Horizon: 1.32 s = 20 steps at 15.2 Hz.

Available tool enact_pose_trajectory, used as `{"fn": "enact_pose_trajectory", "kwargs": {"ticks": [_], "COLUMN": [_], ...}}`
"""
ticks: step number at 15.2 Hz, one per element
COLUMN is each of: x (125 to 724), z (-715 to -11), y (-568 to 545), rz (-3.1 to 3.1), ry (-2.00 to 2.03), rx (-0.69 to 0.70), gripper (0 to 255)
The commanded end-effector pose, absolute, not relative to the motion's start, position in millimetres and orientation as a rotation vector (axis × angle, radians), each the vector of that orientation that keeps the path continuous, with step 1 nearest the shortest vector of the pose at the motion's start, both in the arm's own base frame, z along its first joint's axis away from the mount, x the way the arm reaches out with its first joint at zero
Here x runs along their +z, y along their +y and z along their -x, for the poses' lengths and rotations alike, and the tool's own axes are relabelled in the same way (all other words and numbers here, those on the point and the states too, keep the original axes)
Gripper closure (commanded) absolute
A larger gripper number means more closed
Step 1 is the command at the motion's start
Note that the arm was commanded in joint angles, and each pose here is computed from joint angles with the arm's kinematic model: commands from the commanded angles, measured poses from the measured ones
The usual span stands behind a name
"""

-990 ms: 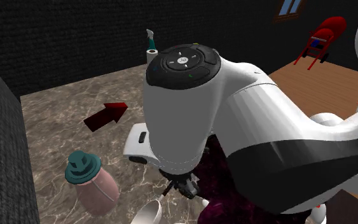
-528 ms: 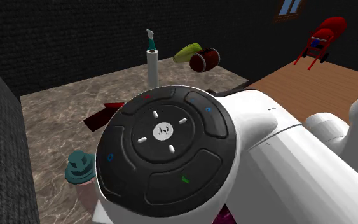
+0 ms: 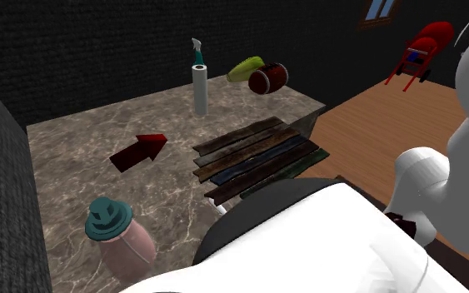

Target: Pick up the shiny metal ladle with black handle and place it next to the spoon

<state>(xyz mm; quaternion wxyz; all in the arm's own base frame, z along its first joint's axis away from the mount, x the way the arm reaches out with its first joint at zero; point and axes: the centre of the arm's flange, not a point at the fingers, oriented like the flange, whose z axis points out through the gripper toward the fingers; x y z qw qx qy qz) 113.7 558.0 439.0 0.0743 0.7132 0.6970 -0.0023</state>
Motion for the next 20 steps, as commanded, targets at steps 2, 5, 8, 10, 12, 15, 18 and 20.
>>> {"fn": "enact_pose_trajectory", "kwargs": {"ticks": [2,5,8,10,12,15,18,20], "x": [419.3,403.4,387.6,377.0,366.5,350.6,421.0,441.3], "z": [-107.1,-107.1,-107.1,-107.1,-107.1,-107.1,-114.1,-123.8], "y": [559.9,559.9,559.9,559.9,559.9,559.9,565.3,576.3], "rz": [-2.134,-2.134,-2.134,-2.134,-2.134,-2.134,-2.139,-2.087], "ry": [2.102,2.102,2.102,2.102,2.102,2.102,2.118,2.082], "rx": [-0.018,-0.018,-0.018,-0.018,-0.018,-0.018,0.043,-0.200], "gripper": [255,255,255,255,255,255,0,0]}}
